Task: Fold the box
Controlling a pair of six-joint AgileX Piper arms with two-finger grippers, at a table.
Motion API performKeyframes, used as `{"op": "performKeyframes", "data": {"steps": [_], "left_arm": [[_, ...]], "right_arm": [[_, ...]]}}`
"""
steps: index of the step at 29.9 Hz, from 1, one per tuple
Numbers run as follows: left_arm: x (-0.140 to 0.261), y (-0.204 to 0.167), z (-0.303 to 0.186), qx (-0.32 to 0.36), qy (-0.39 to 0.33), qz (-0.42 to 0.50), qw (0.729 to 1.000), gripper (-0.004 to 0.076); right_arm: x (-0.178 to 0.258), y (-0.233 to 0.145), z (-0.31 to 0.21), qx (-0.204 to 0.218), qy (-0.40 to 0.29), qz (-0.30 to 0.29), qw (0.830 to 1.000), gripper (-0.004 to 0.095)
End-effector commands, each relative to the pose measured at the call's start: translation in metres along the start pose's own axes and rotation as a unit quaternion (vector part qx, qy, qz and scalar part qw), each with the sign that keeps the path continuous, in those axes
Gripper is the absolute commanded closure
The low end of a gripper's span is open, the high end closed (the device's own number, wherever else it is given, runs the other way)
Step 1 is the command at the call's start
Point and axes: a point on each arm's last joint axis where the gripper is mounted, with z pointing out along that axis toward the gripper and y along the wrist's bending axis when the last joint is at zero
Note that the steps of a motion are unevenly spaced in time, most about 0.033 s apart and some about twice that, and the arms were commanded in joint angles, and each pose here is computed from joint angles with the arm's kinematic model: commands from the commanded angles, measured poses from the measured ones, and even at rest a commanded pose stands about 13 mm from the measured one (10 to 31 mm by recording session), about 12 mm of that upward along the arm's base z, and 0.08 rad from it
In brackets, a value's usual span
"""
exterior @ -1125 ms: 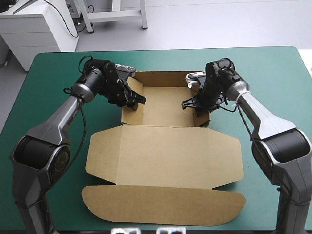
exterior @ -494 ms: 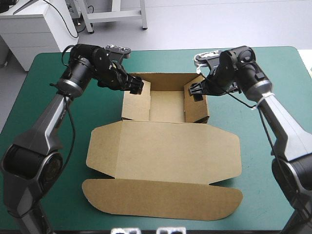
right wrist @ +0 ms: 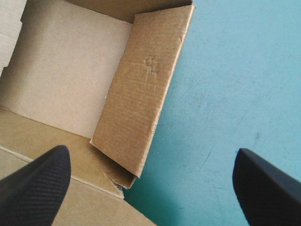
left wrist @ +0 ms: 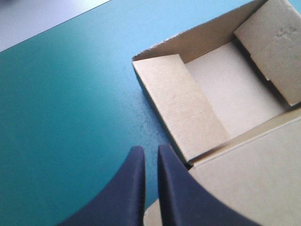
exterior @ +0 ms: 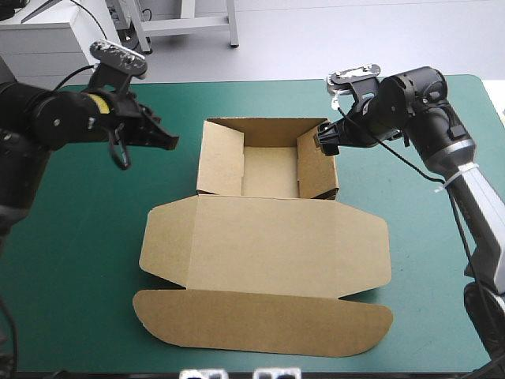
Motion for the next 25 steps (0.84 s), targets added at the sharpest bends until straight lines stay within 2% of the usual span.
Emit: {"op": "performKeyframes", "data": {"steps": [1, 7, 16, 20, 25], "left_arm": [[0.029, -0.004, -0.046, -0.025, -0.003, 0.019, 1.000, 0.0732], [0.091, -0.013, -0.059, -0.027, 0.036, 0.019, 0.999, 0.0732], [0.186, -0.029, -0.038, -0.014, 0.108, 0.007, 0.994, 0.0732], [0.212, -0.034, -0.034, -0.011, 0.122, -0.017, 0.992, 0.0732], [0.229, -0.037, -0.037, -0.016, 0.103, -0.017, 0.994, 0.0732]], "right_arm": [[-0.005, -0.001, -0.025, 0.001, -0.053, 0.000, 0.999, 0.0045], [-0.008, -0.001, -0.001, 0.000, -0.028, 0.001, 1.000, 0.0045], [-0.011, -0.001, 0.074, 0.003, 0.044, 0.001, 0.999, 0.0045], [-0.008, -0.001, 0.106, 0.004, 0.077, 0.001, 0.997, 0.0045], [-0.004, 0.001, 0.132, -0.003, 0.101, 0.005, 0.995, 0.0059]]}}
